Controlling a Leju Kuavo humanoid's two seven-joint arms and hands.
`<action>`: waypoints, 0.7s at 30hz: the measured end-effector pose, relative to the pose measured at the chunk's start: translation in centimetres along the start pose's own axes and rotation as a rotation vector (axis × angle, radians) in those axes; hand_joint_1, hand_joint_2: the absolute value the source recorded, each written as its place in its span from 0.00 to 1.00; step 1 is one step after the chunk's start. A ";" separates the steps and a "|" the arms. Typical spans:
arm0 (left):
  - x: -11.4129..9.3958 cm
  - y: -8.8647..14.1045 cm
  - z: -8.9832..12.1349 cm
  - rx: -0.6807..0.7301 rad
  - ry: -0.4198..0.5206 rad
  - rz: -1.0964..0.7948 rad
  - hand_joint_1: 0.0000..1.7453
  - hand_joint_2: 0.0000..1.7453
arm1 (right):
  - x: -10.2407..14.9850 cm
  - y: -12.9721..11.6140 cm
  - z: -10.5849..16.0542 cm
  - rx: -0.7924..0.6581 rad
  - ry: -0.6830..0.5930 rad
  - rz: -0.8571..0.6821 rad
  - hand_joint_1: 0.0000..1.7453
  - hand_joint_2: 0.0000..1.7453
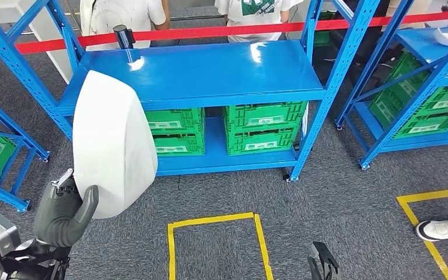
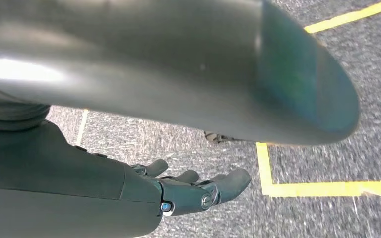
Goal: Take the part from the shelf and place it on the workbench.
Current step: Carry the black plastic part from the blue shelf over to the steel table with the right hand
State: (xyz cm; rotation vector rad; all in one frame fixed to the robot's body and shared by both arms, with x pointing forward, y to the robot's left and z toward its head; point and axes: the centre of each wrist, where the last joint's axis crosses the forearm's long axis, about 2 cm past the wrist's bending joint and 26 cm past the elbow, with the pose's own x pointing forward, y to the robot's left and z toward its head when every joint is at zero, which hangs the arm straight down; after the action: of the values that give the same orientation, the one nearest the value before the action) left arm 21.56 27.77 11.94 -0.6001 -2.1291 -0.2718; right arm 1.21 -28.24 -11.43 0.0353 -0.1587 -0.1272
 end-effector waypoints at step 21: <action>0.8 0.6 1.4 0.020 -0.003 -0.024 1.00 1.00 | 0.5 -0.4 0.0 0.010 -0.008 0.017 0.00 0.00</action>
State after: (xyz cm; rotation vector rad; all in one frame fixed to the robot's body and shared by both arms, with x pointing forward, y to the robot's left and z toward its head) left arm 20.49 29.12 11.73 -0.5641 -2.1405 -0.2624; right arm 1.65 -28.70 -11.41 0.0439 -0.1679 -0.1098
